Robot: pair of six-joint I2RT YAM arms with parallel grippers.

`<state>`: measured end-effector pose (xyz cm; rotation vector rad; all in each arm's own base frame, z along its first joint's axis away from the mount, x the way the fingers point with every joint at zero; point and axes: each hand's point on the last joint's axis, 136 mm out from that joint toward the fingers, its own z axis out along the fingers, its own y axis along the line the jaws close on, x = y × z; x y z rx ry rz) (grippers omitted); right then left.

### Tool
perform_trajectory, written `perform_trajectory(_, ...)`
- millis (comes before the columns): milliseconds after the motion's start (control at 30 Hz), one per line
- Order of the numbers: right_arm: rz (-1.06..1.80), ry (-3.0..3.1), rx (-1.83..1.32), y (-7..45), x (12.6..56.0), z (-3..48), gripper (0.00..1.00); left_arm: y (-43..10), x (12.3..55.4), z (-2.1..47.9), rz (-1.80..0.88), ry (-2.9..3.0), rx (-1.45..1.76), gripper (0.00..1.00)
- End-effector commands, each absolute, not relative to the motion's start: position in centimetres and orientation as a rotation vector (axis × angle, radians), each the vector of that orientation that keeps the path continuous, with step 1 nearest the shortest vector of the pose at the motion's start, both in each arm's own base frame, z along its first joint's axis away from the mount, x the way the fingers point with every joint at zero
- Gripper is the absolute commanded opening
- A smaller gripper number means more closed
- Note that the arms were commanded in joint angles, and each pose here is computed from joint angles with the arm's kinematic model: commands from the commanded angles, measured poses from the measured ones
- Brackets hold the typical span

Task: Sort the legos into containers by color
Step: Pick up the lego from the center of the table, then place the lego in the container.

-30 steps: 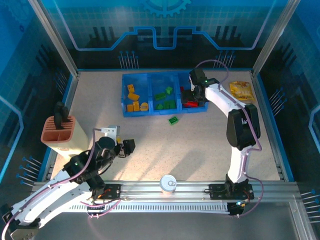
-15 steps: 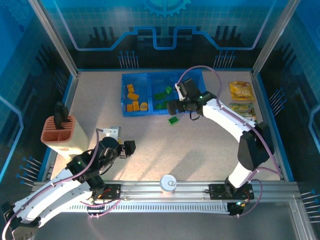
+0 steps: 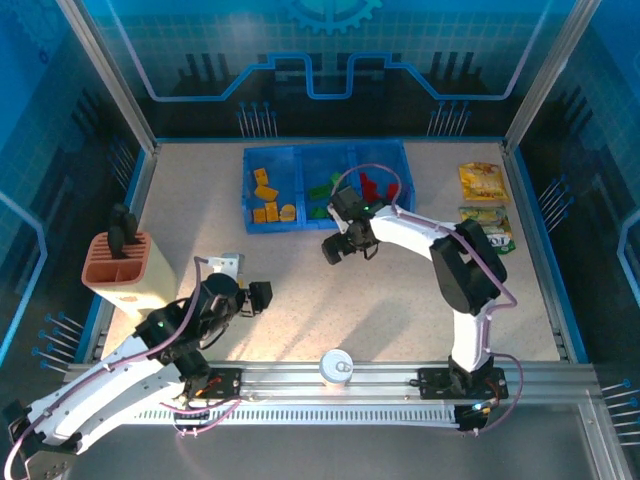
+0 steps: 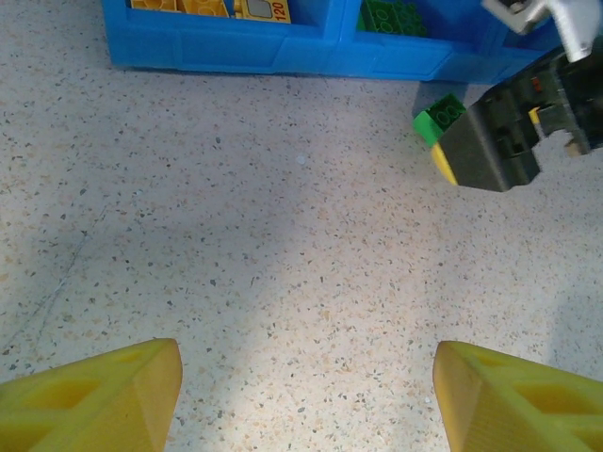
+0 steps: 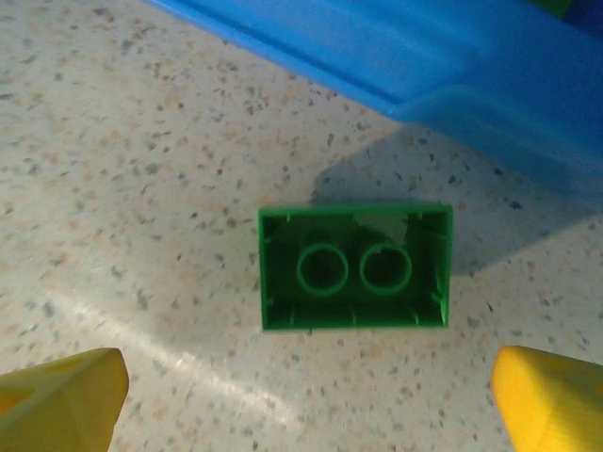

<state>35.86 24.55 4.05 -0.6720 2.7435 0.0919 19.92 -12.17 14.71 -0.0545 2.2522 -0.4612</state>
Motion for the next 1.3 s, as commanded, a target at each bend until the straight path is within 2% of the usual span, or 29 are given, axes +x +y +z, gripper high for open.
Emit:
perform_trajectory(0,0.055,2.762,-0.693,24.9,36.4,3.5,1.00,-12.3,19.8,14.8,-0.480,2.247,-0.062,0.72)
perform_trajectory(133,0.029,2.763,-0.690,25.1,37.3,2.8,1.00,-12.2,19.7,14.7,-0.482,2.245,-0.066,0.72)
perform_trajectory(233,0.009,2.775,-0.690,25.0,37.7,2.4,0.95,-12.2,19.8,14.7,-0.476,2.242,-0.064,0.72)
perform_trajectory(467,0.004,2.785,-0.672,25.0,37.2,2.7,0.55,-12.1,19.8,14.6,-0.470,2.240,-0.062,0.72)
perform_trajectory(600,0.027,2.729,-0.690,26.0,36.7,5.1,0.43,-12.1,19.8,14.4,-0.465,2.243,-0.056,0.72)
perform_trajectory(867,0.081,2.572,-0.661,28.3,39.9,12.9,0.43,-12.5,20.0,14.9,-0.482,2.232,-0.049,0.72)
perform_trajectory(1067,0.027,2.578,-0.636,29.1,44.0,13.3,0.46,-12.2,19.7,15.0,-0.481,2.238,-0.048,0.72)
perform_trajectory(1133,0.001,2.598,-0.592,28.9,45.3,13.0,0.53,-12.1,19.5,15.2,-0.486,2.234,-0.050,0.72)
perform_trajectory(1233,-0.025,2.614,-0.546,28.7,46.2,13.4,0.82,-11.7,19.3,15.5,-0.481,2.227,-0.053,0.72)
perform_trajectory(1267,-0.029,2.598,-0.538,28.8,46.2,13.9,0.87,-11.7,19.3,15.5,-0.479,2.227,-0.050,0.72)
